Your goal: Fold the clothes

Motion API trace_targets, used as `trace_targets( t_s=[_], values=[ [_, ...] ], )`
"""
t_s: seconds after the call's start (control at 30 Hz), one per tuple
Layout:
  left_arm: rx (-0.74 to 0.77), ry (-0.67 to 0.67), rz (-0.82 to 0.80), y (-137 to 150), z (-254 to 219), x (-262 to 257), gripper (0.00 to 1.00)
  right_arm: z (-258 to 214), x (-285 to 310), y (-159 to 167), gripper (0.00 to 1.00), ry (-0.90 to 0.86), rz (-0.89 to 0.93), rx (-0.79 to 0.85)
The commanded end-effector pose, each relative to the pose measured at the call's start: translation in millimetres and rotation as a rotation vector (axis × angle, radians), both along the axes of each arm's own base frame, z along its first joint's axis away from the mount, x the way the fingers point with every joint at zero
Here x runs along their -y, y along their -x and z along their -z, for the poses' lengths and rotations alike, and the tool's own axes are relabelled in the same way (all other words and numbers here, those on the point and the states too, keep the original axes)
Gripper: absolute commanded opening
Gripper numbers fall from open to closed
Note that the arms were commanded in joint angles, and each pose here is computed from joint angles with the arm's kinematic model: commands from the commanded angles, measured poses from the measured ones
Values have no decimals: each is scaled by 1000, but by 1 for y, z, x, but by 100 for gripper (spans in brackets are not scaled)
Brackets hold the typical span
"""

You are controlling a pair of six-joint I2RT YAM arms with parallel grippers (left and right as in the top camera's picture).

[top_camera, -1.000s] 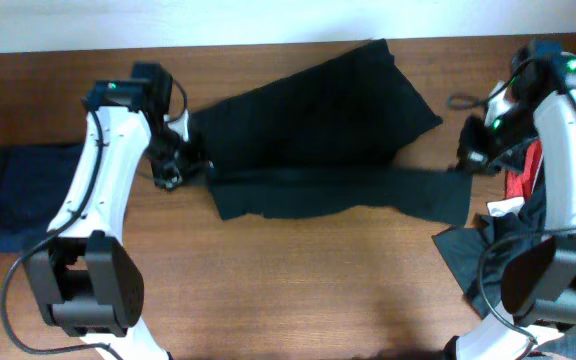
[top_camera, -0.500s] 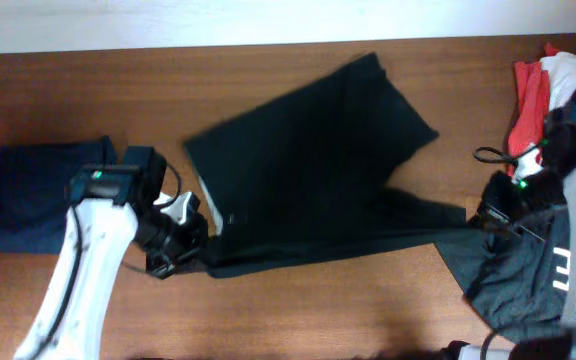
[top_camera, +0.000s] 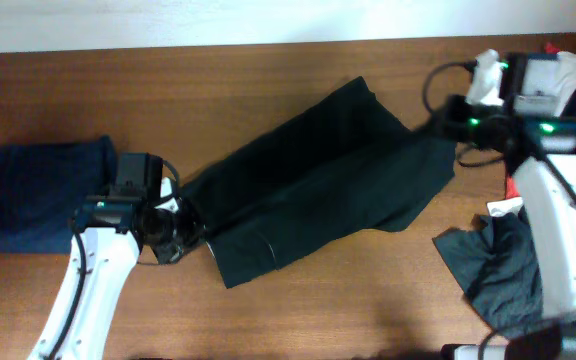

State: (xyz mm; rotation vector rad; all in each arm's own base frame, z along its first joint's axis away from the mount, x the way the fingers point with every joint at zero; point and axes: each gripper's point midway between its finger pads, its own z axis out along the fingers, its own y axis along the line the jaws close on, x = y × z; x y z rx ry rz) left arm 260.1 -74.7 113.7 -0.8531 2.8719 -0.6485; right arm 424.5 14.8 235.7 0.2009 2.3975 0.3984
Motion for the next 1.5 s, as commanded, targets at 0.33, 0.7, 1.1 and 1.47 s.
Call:
trace_targets(
  t_s=[0.33,0.7,1.1,1.47],
  values=[
    [-191,-295,-320,-25,96,-80,1,57,19,-134,8,171,89,241],
    [28,-182,-303,-89,54,-91,94,123,6,-86,99,151,15,-74],
    [-145,-143,1,-32,27,-75,99,168,6,13,91,153,-37,-513],
    [-15,-111,142,-13,121,-25,86,169,5,30,91,150,-43,-587]
  ],
)
